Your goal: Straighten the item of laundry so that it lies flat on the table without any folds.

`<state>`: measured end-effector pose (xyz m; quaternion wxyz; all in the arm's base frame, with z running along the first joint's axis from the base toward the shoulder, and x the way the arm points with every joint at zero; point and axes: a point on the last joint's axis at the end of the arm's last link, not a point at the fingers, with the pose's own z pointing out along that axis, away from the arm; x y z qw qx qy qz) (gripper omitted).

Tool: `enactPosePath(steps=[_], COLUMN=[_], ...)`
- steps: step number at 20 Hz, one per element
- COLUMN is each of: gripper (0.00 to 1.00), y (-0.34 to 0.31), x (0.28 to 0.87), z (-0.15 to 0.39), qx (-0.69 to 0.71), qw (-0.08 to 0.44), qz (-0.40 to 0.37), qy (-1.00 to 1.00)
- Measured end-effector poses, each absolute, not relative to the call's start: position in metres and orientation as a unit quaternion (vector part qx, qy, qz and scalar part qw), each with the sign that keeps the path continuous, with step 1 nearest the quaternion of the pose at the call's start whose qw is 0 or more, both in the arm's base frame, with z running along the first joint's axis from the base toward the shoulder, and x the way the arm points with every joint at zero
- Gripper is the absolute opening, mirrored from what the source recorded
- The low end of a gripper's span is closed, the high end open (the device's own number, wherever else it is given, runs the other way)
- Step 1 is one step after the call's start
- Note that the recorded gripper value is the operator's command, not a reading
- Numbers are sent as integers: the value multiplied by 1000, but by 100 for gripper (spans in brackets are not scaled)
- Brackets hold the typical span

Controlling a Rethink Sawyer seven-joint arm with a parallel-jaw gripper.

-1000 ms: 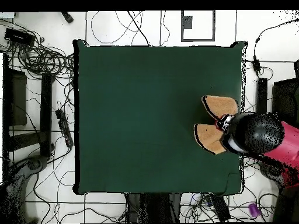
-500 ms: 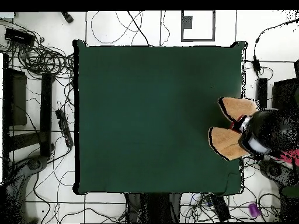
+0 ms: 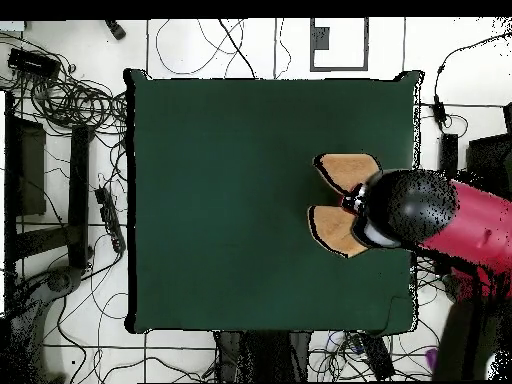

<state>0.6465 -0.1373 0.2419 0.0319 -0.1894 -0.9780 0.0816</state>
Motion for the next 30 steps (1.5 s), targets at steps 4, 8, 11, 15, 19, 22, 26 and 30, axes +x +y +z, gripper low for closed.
enactPosePath(steps=[4, 8, 11, 15, 19, 22, 26, 30], gripper=[0, 0, 0, 0, 0, 0, 0, 0], y=[-103, -82, -71, -56, -42, -34, -17, 4], x=[660, 673, 679, 682, 684, 686, 687, 686], z=[231, 217, 204, 194, 192, 194, 199, 203], qx=[-162, -145, -135, -125, -123, -125, -127, -123], qw=[5, -23, -39, -43, -41, -42, -43, -43], qz=[79, 77, 75, 72, 65, 58, 54, 48], qy=[-984, -986, -987, -989, -990, -990, -989, -990])
